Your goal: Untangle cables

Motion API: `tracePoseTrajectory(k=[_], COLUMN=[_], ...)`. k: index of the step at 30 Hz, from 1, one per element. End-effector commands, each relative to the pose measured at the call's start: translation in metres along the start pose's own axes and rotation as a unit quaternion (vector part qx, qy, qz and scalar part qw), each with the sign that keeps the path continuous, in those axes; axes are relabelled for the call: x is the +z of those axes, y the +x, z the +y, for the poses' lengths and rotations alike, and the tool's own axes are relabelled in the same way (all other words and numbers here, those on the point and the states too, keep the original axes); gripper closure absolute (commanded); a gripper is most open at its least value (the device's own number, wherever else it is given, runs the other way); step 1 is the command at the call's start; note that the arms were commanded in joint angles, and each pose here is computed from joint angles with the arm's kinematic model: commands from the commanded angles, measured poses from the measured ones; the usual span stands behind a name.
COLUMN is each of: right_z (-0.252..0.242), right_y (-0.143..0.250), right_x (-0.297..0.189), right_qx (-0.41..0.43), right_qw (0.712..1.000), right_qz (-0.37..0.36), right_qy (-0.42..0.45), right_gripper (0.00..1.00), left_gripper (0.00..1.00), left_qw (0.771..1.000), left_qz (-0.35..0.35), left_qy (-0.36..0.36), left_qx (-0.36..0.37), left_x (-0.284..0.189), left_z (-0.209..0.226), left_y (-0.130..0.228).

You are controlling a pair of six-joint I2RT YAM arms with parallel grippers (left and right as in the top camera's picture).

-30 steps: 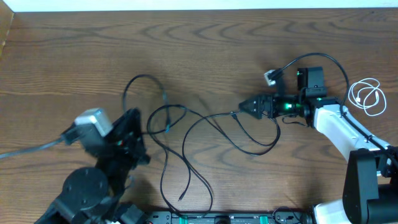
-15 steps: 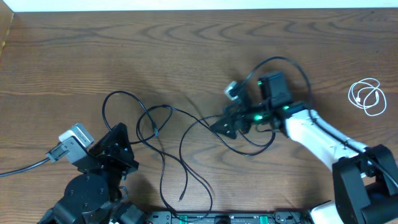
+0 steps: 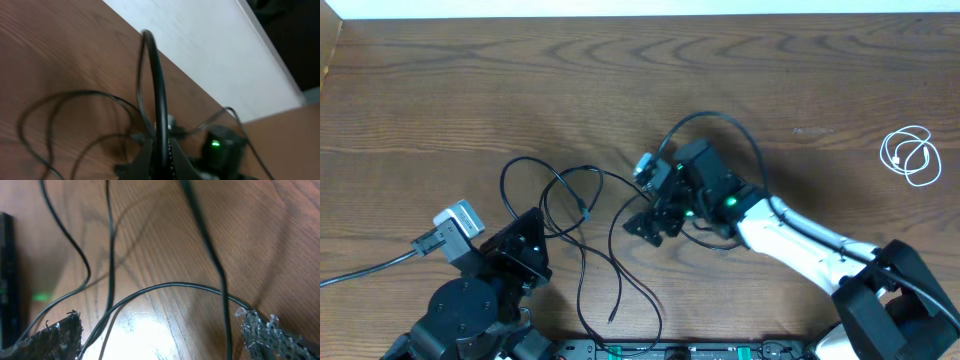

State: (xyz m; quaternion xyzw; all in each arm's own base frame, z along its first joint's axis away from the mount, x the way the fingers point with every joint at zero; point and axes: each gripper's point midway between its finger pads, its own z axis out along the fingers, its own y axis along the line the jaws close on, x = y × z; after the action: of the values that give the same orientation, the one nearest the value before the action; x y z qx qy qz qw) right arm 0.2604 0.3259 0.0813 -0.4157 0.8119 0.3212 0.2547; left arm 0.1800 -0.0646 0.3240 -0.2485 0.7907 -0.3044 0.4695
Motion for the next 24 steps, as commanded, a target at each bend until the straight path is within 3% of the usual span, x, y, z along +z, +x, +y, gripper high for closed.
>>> tracePoseTrajectory(k=[1,4,13,14,15,17,18,21,24], right_z=[-0.027,-0.038,-0.049,-0.051,-0.054,-0.063,-0.068,-0.089,-0.129], right_y=[0.004,0.003,0.019,0.022,0.024,0.024,0.023,0.024,0.030], right_x=[0.004,0.002,0.035,0.037,0.037,0.032,0.028,0.008,-0.035], right_qx=[0.020,0.027,0.046,0.047,0.049,0.053,0.055,0.067,0.092], right_qw=[0.992,0.984,0.983,0.982,0.981,0.977,0.975,0.962,0.924], right_qz=[0.009,0.005,0.013,0.017,0.019,0.018,0.016,0.019,0.025], right_qy=[0.123,0.178,0.179,0.181,0.187,0.206,0.215,0.265,0.370], right_gripper=[0.01,0.01,0.04,0.09,0.25,0.84,0.99,0.99,0.99], left_gripper=[0.92,0.92,0.92,0.92,0.93,0.92,0.93,0.92,0.93], left_qw=[0.998,0.995,0.986,0.986,0.987,0.991,0.992,0.994,0.994], left_qz=[0.037,0.059,0.083,0.078,0.071,0.048,0.038,0.014,-0.001], left_qy=[0.040,0.070,0.138,0.137,0.133,0.117,0.111,0.098,0.090], left_qx=[-0.034,-0.038,-0.049,-0.049,-0.050,-0.051,-0.052,-0.055,-0.054], left_x=[-0.004,-0.006,-0.013,-0.012,-0.012,-0.009,-0.008,-0.007,-0.007], left_z=[-0.015,-0.028,-0.058,-0.057,-0.056,-0.050,-0.048,-0.043,-0.040], left_y=[0.010,0.016,0.018,0.017,0.014,0.007,0.004,-0.004,-0.010])
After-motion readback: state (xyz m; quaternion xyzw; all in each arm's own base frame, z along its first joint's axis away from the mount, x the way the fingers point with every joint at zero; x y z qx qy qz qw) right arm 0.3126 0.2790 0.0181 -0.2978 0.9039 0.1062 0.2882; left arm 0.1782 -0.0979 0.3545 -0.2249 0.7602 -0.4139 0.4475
